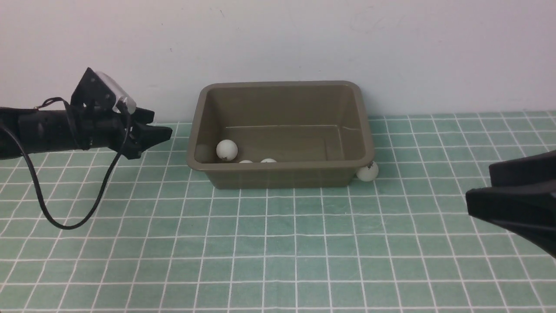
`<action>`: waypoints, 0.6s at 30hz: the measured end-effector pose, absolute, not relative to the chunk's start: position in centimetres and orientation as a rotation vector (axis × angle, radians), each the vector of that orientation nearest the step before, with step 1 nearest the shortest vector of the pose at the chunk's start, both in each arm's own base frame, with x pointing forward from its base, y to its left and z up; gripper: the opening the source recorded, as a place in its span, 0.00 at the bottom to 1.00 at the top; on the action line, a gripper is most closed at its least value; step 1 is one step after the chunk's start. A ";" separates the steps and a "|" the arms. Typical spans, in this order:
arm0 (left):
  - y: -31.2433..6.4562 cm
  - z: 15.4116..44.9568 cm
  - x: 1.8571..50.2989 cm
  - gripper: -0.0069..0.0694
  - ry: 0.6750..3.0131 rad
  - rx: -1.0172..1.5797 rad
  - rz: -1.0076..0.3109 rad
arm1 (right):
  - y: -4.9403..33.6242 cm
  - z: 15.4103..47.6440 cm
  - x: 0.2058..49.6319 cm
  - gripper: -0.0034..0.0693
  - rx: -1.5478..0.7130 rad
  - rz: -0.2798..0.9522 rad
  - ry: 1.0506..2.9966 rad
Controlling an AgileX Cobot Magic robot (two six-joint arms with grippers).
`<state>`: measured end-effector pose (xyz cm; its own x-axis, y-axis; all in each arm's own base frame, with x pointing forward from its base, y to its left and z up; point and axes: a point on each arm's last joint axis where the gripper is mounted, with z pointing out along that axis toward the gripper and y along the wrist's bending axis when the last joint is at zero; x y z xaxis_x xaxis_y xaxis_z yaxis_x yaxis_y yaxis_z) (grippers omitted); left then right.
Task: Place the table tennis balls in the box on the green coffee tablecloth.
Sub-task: 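Reach for and grasp a ping pong ball on the table beside the basket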
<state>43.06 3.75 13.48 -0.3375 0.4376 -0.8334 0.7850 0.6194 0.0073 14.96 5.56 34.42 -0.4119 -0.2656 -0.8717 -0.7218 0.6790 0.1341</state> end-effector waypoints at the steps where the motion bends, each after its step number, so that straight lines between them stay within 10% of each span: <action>1: 3.6 13.3 43.1 0.70 1.983 0.970 -0.503 | 5.6 34.4 14.9 0.61 -0.769 0.635 1.985; 18: -0.4 12.1 44.1 0.83 2.021 1.045 -0.387 | 5.6 34.1 14.7 0.61 -0.811 0.636 2.009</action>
<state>44.09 -0.42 12.08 -0.3296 0.5388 -0.7753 0.7872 0.6102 0.0894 14.66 5.59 34.12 -0.4232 -0.3044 -0.8534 -0.7399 0.6597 0.1317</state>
